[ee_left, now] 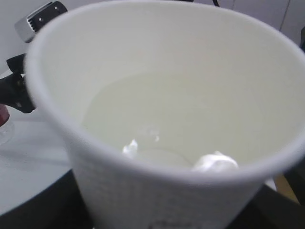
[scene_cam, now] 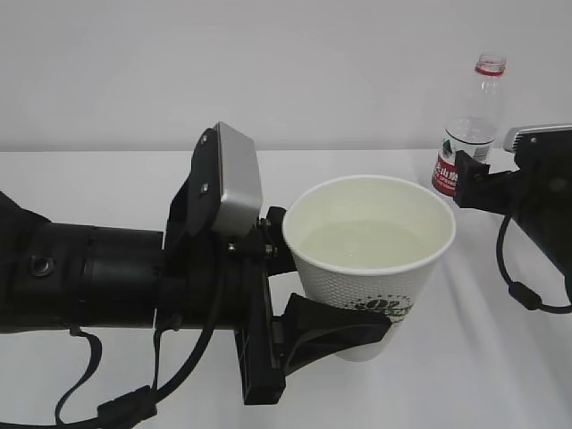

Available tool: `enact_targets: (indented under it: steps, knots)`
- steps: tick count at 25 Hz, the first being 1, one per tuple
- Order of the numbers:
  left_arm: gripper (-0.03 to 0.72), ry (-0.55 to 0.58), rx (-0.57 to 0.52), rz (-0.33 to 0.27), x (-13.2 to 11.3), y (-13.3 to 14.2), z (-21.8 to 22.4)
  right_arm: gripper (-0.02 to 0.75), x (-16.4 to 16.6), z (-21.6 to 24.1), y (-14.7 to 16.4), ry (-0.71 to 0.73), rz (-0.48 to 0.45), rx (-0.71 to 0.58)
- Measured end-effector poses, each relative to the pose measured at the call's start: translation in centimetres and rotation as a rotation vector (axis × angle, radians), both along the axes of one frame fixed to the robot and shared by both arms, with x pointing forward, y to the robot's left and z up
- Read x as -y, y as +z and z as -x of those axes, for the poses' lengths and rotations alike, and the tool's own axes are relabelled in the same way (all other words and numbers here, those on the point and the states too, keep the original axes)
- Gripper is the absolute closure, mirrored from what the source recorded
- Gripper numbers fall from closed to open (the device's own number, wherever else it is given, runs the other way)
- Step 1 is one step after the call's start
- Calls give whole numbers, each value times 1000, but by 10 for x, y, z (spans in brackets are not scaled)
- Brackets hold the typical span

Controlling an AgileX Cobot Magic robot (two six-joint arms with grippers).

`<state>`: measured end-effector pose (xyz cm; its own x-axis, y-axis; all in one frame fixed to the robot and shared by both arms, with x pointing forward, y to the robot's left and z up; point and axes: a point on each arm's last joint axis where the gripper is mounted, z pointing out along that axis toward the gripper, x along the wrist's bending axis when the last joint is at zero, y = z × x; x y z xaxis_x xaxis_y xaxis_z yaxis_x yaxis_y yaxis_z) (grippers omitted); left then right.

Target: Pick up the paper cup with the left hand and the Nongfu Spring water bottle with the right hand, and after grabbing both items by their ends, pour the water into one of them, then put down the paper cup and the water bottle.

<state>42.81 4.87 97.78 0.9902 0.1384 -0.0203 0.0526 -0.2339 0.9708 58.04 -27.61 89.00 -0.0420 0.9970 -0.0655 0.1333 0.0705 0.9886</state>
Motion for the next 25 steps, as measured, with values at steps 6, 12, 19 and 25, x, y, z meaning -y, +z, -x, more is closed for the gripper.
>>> enact_targets:
  steps: [6, 12, 19, 25]
  knots:
    - [188, -1, 0, 1, 0, 0, 0, 90, 2, 24, 18, 0, -3, 13]
    - [188, -3, 0, 5, 0, 0, 0, 104, 4, 54, 35, 2, -3, 25]
    - [189, -4, 0, 6, 0, 1, 0, 117, 6, 85, 44, 3, -3, 26]
    - [189, -4, 0, 6, 0, 1, 0, 134, 8, 102, 46, 3, -4, 20]
